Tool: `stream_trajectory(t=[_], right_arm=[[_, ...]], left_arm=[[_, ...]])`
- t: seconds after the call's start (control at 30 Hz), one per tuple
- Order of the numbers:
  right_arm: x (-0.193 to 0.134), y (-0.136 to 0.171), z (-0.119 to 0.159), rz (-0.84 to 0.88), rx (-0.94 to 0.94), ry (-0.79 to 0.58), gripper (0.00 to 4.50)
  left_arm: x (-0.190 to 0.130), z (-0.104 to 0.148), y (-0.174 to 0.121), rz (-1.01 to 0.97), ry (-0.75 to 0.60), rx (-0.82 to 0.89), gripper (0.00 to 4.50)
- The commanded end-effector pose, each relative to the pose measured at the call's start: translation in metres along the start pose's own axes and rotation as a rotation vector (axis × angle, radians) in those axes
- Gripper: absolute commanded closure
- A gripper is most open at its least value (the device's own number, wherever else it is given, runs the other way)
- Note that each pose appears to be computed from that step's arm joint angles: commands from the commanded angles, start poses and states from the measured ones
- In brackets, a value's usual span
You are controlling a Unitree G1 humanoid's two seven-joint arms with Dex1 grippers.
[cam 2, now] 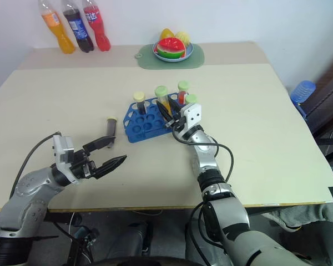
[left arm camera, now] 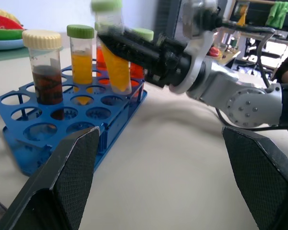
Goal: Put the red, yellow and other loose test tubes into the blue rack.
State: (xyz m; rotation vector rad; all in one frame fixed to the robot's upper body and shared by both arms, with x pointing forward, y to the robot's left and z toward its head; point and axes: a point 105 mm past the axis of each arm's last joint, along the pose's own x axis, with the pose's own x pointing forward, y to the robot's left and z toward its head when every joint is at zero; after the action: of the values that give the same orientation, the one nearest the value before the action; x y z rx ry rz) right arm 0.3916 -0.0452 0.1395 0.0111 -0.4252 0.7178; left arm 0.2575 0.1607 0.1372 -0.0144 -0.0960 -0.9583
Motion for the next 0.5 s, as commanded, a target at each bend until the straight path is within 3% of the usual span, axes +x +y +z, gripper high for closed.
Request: stream_trajectory(t=[0.03,0.13,0.37,0.5], right_arm=[[0.0,0.001,-0.008,-0.004,0.004,0.031,3.68],[0.0,0.003,-0.013,0.032,0.04,0.044,3.68],[-0.008,0.014,-0.004,0.159,-0.081,0.023,0.18],[-0.025,0.006,0.009,0.216,-0.172,0.027,0.04]], left_arm=[[-0.002,0.01,0.0,0.005,-0.028,0.034,0.26],[-0.001,0.009,-0.001,0.011,-0.03,0.031,0.26],[-0.002,0.014,0.005,0.104,-0.071,-0.006,0.26],[-0.004,0.024,0.025,0.322,-0.106,0.013,0.26]])
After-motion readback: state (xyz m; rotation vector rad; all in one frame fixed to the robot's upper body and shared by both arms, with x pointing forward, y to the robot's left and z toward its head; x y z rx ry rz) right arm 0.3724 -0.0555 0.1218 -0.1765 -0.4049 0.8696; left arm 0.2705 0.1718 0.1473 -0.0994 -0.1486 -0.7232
